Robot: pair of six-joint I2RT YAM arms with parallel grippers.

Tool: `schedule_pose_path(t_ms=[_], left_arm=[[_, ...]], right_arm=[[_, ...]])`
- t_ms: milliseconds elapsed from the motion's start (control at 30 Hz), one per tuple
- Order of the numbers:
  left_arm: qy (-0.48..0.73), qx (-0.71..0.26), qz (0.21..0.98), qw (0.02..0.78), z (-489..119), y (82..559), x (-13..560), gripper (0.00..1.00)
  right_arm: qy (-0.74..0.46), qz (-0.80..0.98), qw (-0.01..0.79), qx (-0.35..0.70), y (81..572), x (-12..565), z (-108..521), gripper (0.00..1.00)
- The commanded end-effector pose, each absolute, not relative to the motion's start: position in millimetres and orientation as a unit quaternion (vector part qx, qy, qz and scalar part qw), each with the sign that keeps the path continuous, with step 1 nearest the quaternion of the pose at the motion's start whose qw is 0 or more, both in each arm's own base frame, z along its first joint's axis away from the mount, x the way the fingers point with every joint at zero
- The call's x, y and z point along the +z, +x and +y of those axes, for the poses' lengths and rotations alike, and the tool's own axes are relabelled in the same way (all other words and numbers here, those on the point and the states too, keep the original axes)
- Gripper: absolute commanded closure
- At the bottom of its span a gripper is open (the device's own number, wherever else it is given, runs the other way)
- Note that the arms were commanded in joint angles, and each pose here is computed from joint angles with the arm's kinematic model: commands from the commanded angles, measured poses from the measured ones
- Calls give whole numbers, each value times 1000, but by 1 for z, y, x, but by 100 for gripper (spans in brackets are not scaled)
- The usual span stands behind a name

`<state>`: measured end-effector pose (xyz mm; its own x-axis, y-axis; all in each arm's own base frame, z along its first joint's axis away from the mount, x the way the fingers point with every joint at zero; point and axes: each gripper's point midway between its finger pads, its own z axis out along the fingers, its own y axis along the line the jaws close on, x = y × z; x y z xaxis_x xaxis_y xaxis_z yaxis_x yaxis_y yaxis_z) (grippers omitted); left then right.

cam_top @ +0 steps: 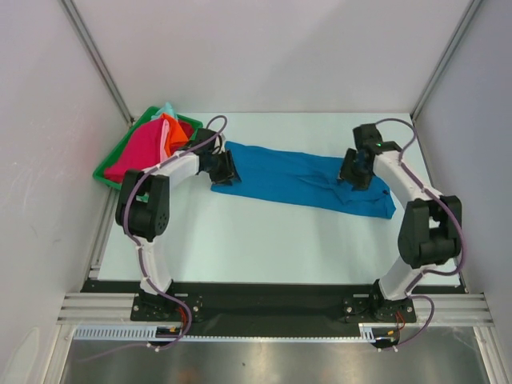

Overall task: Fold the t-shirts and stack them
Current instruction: Fold the tshirt

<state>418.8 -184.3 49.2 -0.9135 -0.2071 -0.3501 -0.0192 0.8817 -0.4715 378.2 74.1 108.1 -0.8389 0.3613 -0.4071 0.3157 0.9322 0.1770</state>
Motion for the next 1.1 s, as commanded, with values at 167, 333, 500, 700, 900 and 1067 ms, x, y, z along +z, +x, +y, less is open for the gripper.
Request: schedule_pose_path(t_ms=[167,333,500,700,900,1067], left_arm=[[-22,-299,929,217,-242,436,71,56],[-26,-284,940,187,-240,432,53,57],[-27,-278,945,171,-237,424,39,58],[-14,-261,951,164,-231,418,32,58],[-16,-252,956,152,-227,415,20,59],[-15,-246,958,146,-222,418,16,59]], right_arm=[[159,951,240,112,374,97,98,63],[145,961,222,76,378,69,118,68],[140,957,251,44,399,60,116,72],[128,957,260,34,414,53,115,82],[131,958,254,15,429,40,108,84],[129,956,265,-2,454,40,98,84]])
